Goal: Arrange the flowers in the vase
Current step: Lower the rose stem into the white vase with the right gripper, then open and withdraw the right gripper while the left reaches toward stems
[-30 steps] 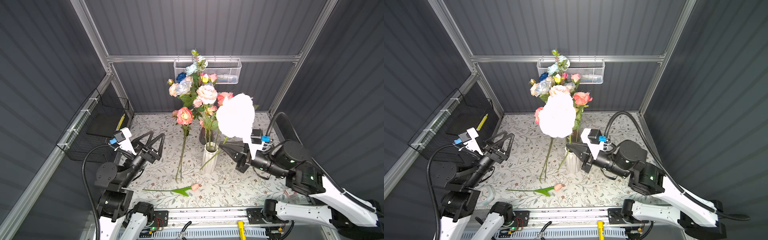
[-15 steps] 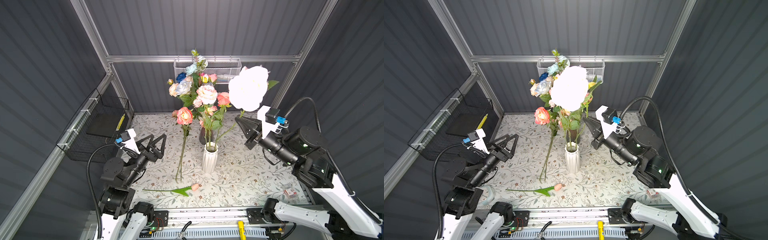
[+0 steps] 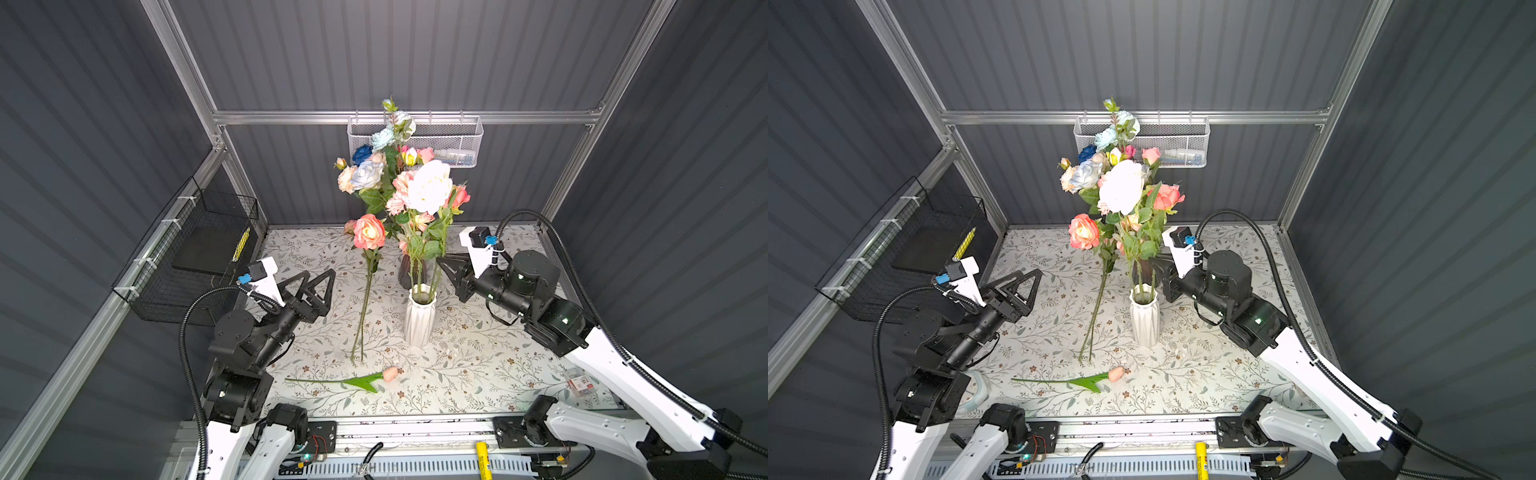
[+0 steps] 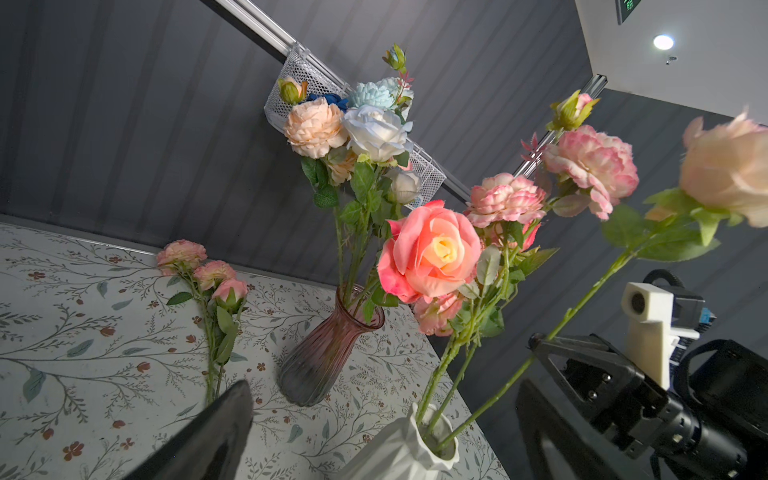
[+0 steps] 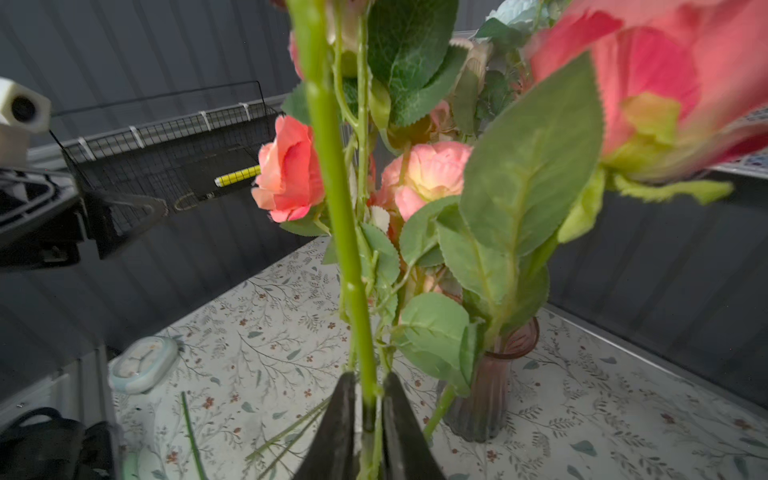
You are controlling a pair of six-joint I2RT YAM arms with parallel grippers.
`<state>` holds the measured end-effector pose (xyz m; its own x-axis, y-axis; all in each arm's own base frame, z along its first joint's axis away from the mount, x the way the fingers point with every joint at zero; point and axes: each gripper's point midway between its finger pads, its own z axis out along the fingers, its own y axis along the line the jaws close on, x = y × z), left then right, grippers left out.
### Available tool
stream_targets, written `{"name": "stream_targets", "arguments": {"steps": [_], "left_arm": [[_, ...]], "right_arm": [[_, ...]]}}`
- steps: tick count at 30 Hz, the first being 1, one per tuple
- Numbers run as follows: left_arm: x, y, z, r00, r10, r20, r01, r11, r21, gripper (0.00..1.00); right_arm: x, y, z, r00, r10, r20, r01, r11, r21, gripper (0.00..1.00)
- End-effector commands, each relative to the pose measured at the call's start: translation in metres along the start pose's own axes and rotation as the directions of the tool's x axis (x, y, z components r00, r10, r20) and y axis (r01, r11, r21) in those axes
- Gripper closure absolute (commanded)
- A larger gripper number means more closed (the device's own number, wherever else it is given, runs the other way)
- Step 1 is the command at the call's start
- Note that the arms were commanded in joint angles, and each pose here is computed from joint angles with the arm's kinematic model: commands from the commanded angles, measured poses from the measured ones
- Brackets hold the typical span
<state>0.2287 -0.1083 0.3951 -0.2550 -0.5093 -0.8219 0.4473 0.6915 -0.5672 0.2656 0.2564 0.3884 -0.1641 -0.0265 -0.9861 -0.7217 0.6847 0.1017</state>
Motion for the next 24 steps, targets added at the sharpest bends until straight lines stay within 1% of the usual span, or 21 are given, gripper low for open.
{"name": "stream_targets", "arguments": {"steps": [1,7,10,12,16,18,20,21,23,24], "left_arm": [[0.011,0.010,0.006,0.999,0.010,-0.036,-0.011,1.000,-0.026,0.00],[0.023,0.024,0.018,0.996,-0.013,-0.086,0.006,0.998,-0.070,0.00],[0.030,0.031,0.024,0.994,-0.021,-0.108,0.011,0.996,-0.087,0.00],[0.036,0.041,0.028,0.991,-0.030,-0.127,0.015,0.993,-0.120,0.00],[0.053,0.060,0.037,0.983,-0.048,-0.178,0.016,0.984,-0.177,0.00],[0.065,0.072,0.044,0.973,-0.062,-0.220,0.015,0.978,-0.209,0.01],[0.081,0.083,0.054,0.958,-0.074,-0.277,0.011,0.974,-0.224,0.07],[0.092,0.093,0.060,0.946,-0.094,-0.311,0.014,0.968,-0.250,0.11],[0.111,0.106,0.073,0.921,-0.126,-0.368,0.024,0.963,-0.269,0.23],[0.124,0.117,0.079,0.905,-0.154,-0.397,0.031,0.954,-0.299,0.28]], "right_arm": [[-0.006,0.000,-0.002,0.998,0.059,0.026,-0.058,0.998,-0.019,0.63],[-0.007,0.001,-0.012,0.995,0.088,0.037,-0.087,0.996,-0.032,0.35],[-0.013,0.002,-0.025,0.993,0.100,0.065,-0.098,0.994,-0.038,0.27],[-0.016,0.005,-0.034,0.991,0.107,0.084,-0.104,0.993,-0.047,0.24],[-0.025,0.008,-0.059,0.983,0.120,0.142,-0.113,0.992,-0.059,0.19],[-0.028,0.010,-0.071,0.977,0.126,0.170,-0.117,0.991,-0.063,0.18],[-0.031,0.011,-0.082,0.972,0.130,0.197,-0.118,0.991,-0.067,0.17],[-0.030,0.011,-0.086,0.969,0.133,0.209,-0.122,0.990,-0.067,0.17],[-0.029,0.011,-0.092,0.966,0.136,0.221,-0.124,0.990,-0.065,0.16],[-0.029,0.010,-0.095,0.964,0.136,0.228,-0.125,0.990,-0.062,0.16]]}}
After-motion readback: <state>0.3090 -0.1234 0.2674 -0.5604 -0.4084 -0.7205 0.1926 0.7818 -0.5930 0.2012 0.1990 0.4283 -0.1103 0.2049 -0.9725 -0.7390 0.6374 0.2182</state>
